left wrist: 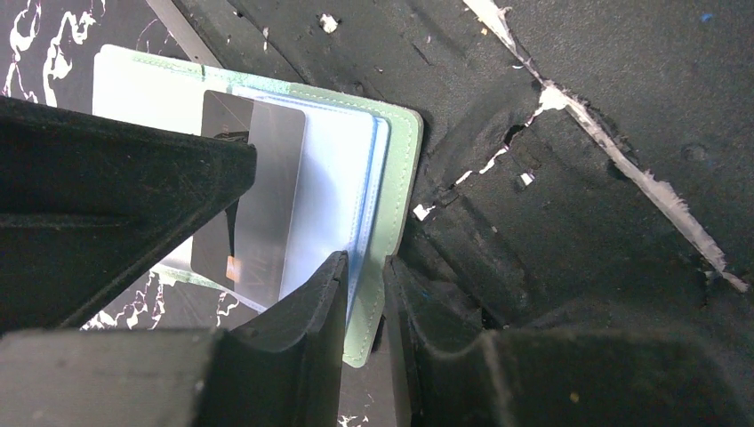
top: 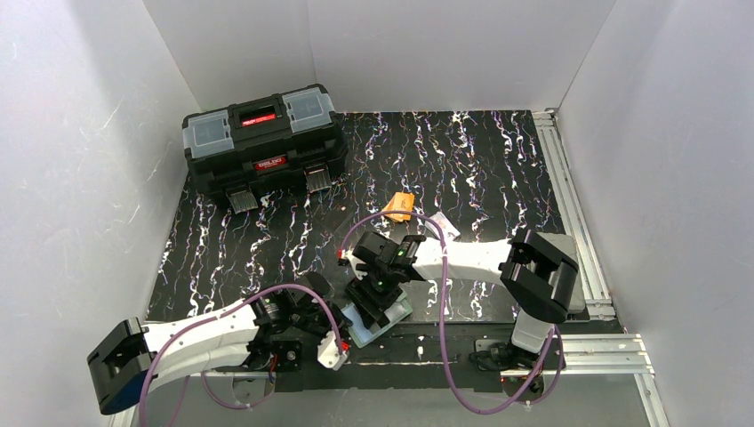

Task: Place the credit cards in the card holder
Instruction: Insert the credit card into the card holder, then pick up the credit card from the center of the board.

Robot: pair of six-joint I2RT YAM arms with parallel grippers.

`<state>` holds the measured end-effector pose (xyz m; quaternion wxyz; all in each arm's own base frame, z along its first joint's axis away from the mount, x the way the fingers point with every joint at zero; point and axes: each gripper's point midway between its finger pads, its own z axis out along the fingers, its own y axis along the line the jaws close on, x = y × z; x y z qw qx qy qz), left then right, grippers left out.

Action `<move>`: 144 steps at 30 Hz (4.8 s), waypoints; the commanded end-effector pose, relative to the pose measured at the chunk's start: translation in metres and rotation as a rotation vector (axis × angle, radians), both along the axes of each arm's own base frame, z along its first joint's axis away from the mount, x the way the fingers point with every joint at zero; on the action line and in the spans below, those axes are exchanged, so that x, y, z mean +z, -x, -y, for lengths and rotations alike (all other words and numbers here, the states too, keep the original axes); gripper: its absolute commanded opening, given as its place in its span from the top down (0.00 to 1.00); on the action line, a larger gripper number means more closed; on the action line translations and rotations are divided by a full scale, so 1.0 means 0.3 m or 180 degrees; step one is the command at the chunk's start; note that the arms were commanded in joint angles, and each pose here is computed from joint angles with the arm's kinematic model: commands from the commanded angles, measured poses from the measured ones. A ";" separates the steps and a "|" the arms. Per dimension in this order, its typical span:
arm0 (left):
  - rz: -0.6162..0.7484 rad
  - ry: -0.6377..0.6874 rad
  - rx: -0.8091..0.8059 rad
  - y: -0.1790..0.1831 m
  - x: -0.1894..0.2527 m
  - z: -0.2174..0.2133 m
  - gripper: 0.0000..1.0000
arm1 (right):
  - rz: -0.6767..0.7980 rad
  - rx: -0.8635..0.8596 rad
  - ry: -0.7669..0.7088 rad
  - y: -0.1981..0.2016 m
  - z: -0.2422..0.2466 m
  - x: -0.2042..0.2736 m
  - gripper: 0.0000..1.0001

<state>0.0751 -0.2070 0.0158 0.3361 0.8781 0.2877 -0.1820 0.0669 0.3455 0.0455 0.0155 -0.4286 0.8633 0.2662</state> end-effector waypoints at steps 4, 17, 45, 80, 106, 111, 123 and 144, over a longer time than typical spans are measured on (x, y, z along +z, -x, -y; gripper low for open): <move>0.0462 0.0043 0.0284 -0.118 0.020 0.016 0.80 | -0.0071 0.0085 -0.0275 0.025 -0.036 0.043 0.33; 0.0489 0.0044 0.0306 -0.114 0.016 0.000 0.81 | 0.0099 -0.0211 -0.0183 -0.066 0.036 0.044 0.29; 0.0524 0.0073 0.0350 -0.134 0.022 0.018 0.81 | -0.0141 0.0049 -0.0235 0.022 -0.027 0.009 0.29; 0.0647 0.0221 0.0603 -0.176 0.099 0.022 0.84 | 0.0113 -0.0404 -0.0630 -0.125 0.029 0.163 0.29; -0.0076 0.0838 0.2467 -0.490 0.371 0.083 0.61 | 0.0840 -0.1961 -0.0914 -0.714 0.301 0.439 0.16; -0.0628 0.0826 0.3068 -0.695 0.439 0.089 0.57 | 0.0627 -0.2431 -0.1352 -0.927 0.309 0.492 0.15; -0.1122 0.0547 0.3195 -0.978 0.380 0.213 0.55 | 0.0084 -0.2856 -0.1135 -1.187 0.316 0.272 0.22; -0.1800 0.0231 0.3453 -1.141 0.186 0.340 0.57 | -0.0356 -0.2935 -0.1037 -1.183 0.315 0.080 0.27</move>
